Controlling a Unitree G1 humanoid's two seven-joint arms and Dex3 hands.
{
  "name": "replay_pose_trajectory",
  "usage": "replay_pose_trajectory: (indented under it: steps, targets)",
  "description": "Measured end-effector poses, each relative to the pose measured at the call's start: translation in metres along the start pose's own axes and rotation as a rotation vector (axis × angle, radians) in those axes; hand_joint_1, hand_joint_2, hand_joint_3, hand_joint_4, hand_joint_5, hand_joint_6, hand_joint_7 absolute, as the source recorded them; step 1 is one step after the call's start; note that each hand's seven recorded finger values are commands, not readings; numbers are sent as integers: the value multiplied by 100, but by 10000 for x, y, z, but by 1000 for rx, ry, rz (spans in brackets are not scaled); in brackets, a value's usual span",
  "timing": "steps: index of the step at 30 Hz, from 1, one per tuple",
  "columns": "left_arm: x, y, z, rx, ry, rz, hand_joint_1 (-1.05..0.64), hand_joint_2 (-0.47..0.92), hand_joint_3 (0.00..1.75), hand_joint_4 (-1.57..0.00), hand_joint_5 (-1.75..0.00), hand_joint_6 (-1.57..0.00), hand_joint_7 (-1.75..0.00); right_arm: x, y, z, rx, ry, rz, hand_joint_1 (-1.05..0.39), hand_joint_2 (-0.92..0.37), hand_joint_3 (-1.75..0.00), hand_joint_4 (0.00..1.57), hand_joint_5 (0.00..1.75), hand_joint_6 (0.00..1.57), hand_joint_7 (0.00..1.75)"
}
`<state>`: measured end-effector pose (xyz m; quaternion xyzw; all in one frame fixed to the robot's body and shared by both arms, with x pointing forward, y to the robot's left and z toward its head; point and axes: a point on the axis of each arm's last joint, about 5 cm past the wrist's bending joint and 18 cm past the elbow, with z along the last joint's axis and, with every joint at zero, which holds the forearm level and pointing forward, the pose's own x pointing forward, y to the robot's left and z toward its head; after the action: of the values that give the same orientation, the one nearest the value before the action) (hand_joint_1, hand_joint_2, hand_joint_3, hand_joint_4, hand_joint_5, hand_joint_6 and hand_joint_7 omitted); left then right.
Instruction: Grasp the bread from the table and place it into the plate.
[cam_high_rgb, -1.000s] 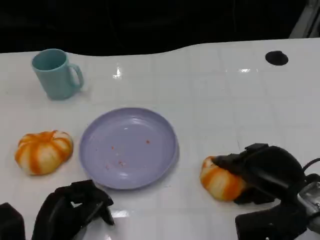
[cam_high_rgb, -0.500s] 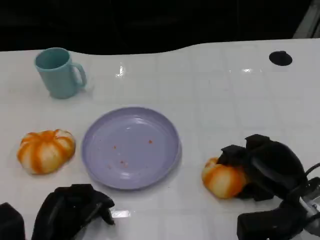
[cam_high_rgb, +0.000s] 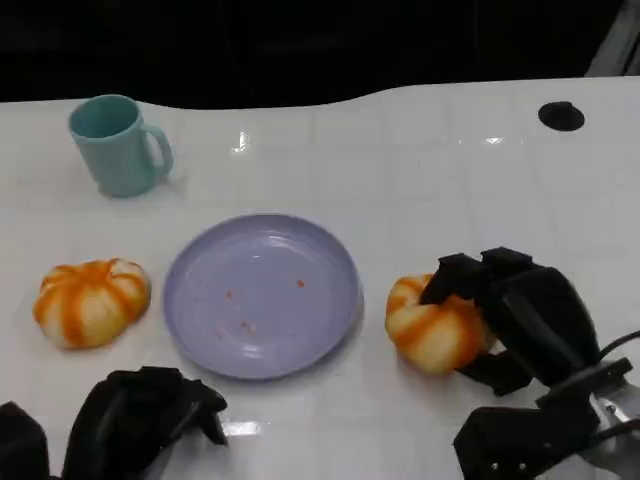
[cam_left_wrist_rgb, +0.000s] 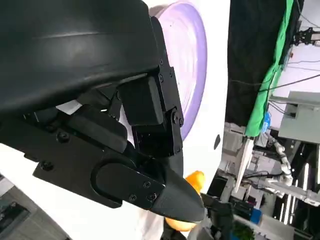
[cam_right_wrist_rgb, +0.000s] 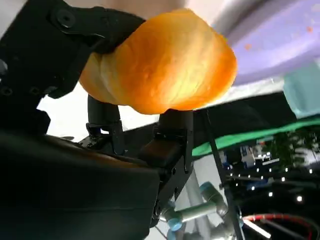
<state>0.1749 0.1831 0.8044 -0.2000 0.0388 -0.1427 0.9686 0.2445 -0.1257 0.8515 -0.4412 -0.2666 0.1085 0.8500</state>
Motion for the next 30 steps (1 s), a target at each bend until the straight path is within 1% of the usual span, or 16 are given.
replay_pose_trajectory:
  steps: [3, 4, 6, 10, 14, 16, 21, 23, 25, 27, 30]
  targets:
    - [9, 3, 2, 1, -1, 0, -102, 79, 0, -77, -167, -157, -16, 41, 16, 52, 60, -17, -29, -1, -13, -152, 103, 175, 88, 160]
    - [9, 4, 2, 1, -1, 0, -103, 79, 0, -77, -167, -157, -16, 54, 26, 72, 82, -21, -39, -2, -11, -154, 105, 175, 87, 166]
    - [10, 5, 1, 1, -1, 1, -103, 79, 0, -77, -167, -157, -17, 87, 47, 114, 118, -32, -53, -4, -10, -157, 106, 175, 86, 171]
    - [7, 9, -2, 3, -4, 3, -104, 79, 0, -77, -168, -157, -17, 165, 88, 203, 192, -38, -72, -8, -10, -163, 106, 175, 83, 174]
    - [6, 12, -6, 4, -9, 1, -104, 79, 0, -76, -167, -157, -16, 287, 97, 302, 259, -49, -96, -4, -10, -164, 104, 175, 80, 172]
    - [3, 12, -7, 3, -10, 2, -104, 78, 0, -77, -167, -157, -16, 349, 110, 348, 275, -58, -92, -1, -11, -164, 104, 175, 80, 171]
    - [-1, 3, -11, 0, -13, 1, -104, 78, 0, -77, -166, -157, -16, 478, 162, 441, 304, -71, -74, -2, -13, -165, 102, 175, 79, 169]
    - [-6, -1, -13, -2, -15, 2, -102, 78, 0, -77, -166, -157, -15, 536, 176, 463, 309, -71, -58, -1, -15, -163, 100, 175, 78, 167]
    - [-6, -4, -13, -3, -15, 1, -101, 78, 0, -76, -166, -157, -15, 588, 187, 488, 320, -69, -42, -1, -18, -154, 96, 175, 81, 158]
    - [-8, -8, -14, -2, -16, -1, -101, 78, 0, -77, -166, -157, -15, 620, 207, 507, 329, -63, -24, -2, -19, -153, 96, 175, 82, 156]
    - [-7, -16, -16, -3, -16, -5, -102, 78, 0, -77, -167, -157, -15, 659, 254, 546, 342, -49, 14, -4, -24, -150, 91, 175, 79, 156]
